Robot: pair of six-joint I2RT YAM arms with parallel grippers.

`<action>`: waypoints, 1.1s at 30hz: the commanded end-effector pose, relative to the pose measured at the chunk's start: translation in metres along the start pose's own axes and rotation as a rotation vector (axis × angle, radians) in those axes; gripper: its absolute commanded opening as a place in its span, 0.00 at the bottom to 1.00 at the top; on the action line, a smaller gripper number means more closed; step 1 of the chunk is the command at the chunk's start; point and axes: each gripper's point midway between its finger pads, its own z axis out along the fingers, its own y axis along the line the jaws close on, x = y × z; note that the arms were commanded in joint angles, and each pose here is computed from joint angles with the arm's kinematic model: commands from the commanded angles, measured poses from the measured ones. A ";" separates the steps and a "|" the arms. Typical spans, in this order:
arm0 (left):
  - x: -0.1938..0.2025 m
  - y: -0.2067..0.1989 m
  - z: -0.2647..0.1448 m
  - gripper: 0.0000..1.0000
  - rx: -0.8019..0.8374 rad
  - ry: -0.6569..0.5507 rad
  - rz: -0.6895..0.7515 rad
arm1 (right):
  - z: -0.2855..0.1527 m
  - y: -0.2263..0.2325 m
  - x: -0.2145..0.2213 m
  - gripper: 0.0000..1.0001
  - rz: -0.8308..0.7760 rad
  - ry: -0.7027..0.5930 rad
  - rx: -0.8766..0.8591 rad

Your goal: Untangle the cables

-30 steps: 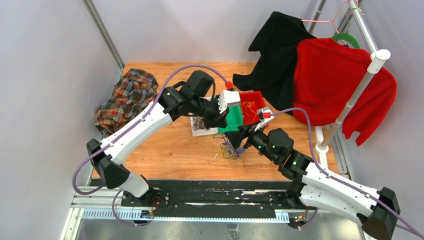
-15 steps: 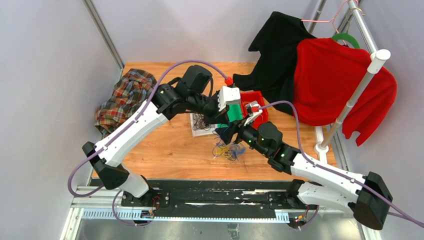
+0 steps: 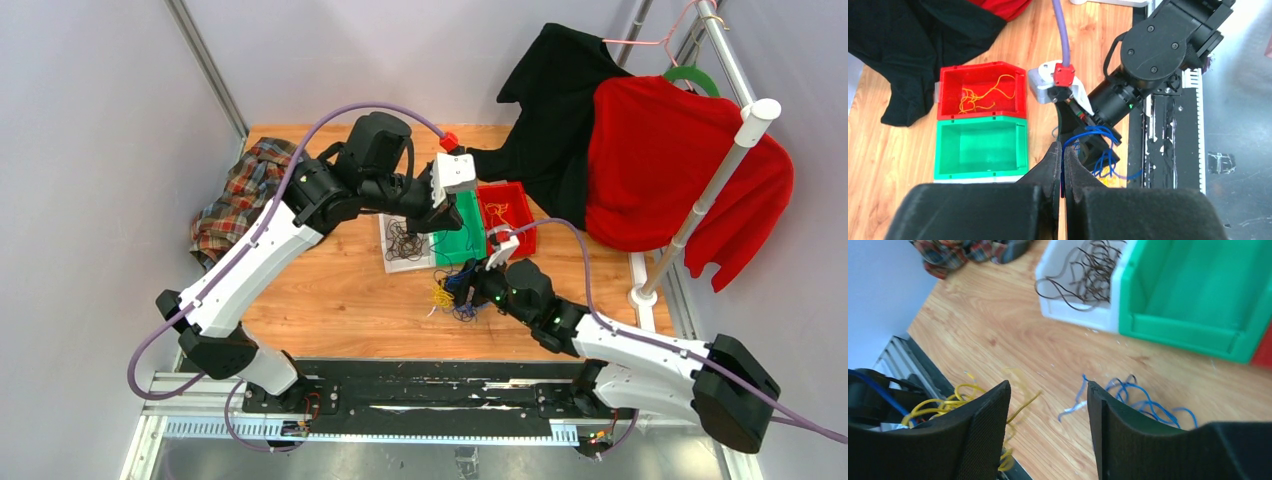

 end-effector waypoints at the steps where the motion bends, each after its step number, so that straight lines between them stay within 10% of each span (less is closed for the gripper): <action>1: -0.006 -0.002 -0.009 0.01 -0.028 -0.012 0.033 | -0.020 -0.022 -0.010 0.62 -0.004 -0.062 0.094; 9: 0.017 -0.005 0.004 0.01 -0.018 0.053 0.007 | -0.078 0.005 -0.088 0.75 -0.128 -0.287 0.019; 33: 0.006 -0.015 0.012 0.01 0.006 0.045 0.089 | -0.048 0.105 -0.098 0.73 -0.139 -0.190 -0.425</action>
